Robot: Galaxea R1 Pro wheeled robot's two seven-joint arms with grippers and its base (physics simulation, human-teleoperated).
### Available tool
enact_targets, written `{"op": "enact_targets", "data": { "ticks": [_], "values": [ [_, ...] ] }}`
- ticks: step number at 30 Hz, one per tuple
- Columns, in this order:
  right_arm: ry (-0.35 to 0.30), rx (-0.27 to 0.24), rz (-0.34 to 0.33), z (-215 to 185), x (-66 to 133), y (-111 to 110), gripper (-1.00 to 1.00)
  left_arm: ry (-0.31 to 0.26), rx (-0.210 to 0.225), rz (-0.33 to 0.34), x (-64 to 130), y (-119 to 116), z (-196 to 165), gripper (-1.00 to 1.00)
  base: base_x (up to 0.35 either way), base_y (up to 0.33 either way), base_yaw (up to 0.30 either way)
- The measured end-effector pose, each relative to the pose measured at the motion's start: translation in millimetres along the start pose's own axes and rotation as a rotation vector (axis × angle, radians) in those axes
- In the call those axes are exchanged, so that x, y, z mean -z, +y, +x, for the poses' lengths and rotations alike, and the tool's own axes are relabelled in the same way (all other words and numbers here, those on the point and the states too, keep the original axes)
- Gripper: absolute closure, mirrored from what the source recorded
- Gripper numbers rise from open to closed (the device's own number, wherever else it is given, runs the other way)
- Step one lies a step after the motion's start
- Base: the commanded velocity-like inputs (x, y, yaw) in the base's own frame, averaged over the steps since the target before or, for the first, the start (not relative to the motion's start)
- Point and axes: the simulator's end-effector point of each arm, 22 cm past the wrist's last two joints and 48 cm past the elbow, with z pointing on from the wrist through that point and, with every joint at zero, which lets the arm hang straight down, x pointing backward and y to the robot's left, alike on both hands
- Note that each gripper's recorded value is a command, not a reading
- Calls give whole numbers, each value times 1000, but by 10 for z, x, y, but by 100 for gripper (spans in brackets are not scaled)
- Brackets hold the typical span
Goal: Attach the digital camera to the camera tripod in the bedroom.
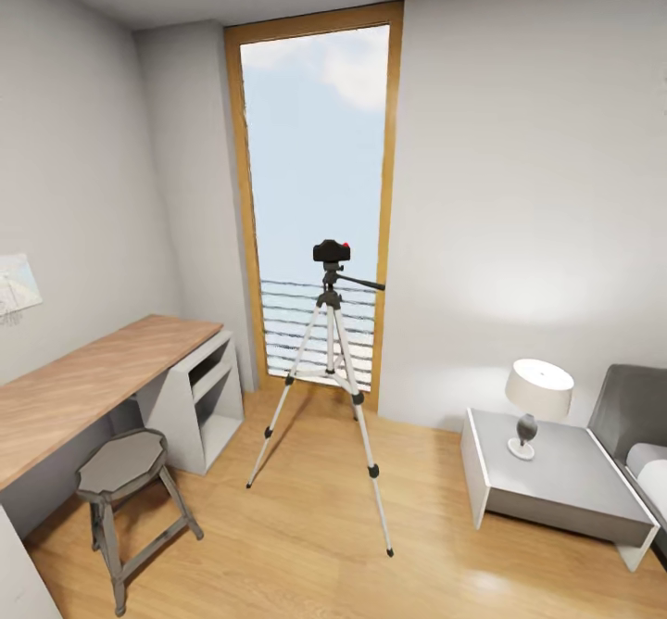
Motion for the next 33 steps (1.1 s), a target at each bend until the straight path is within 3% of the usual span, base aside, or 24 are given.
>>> {"op": "enact_targets", "data": {
  "ticks": [33],
  "values": [
    [-34,-2,3,-142,26,-18,-100,-37,6,16,44,-55,-149,-100,0,0,0]
  ]
}}
